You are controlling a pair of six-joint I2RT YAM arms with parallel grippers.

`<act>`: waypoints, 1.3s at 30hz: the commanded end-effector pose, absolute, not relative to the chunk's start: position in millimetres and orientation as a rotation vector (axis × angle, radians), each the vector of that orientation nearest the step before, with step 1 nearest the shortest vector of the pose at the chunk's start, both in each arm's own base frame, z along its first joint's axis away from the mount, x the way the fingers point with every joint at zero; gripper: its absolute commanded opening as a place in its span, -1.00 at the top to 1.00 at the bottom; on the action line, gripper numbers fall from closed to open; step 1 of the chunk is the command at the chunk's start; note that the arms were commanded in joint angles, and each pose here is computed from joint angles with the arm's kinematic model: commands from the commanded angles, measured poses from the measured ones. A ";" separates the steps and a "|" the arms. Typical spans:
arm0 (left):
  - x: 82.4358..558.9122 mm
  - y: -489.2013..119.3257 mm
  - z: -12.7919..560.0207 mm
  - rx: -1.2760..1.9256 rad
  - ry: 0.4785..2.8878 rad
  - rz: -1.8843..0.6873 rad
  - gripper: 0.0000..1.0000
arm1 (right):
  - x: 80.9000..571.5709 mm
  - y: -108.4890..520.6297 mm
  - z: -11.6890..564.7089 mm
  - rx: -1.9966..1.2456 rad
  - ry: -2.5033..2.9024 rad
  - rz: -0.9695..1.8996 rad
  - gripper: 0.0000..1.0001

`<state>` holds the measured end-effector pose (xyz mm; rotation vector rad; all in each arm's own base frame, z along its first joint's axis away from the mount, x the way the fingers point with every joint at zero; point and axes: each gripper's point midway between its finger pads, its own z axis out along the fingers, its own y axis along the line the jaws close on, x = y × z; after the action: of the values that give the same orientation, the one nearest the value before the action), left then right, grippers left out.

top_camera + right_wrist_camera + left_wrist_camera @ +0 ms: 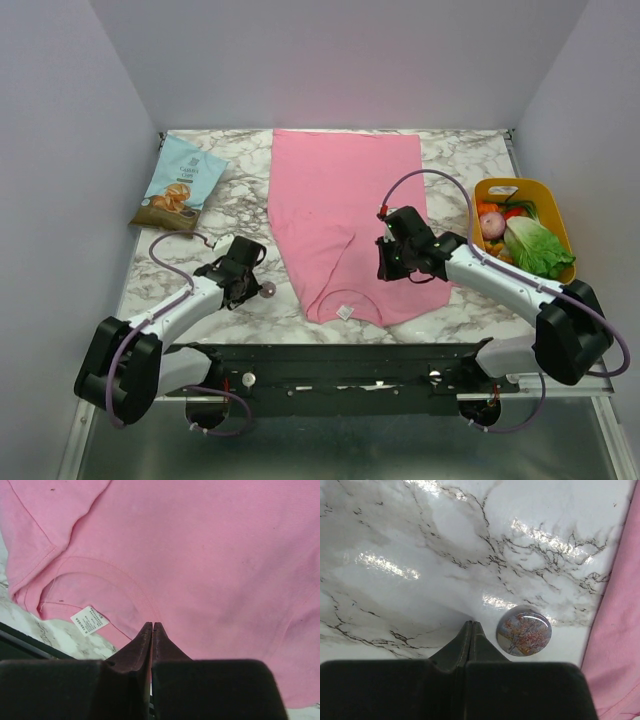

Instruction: Pin the brooch onto the clothing

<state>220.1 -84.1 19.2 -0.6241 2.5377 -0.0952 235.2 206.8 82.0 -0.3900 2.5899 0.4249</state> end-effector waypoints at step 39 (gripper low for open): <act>218.4 -125.0 -1.6 -0.373 2.764 -0.132 0.29 | 238.0 207.5 81.9 -0.406 2.576 0.432 0.79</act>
<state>272.4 -131.7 21.0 -0.3690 2.5673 -0.1580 236.3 208.3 82.0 -0.3909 2.5819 0.4338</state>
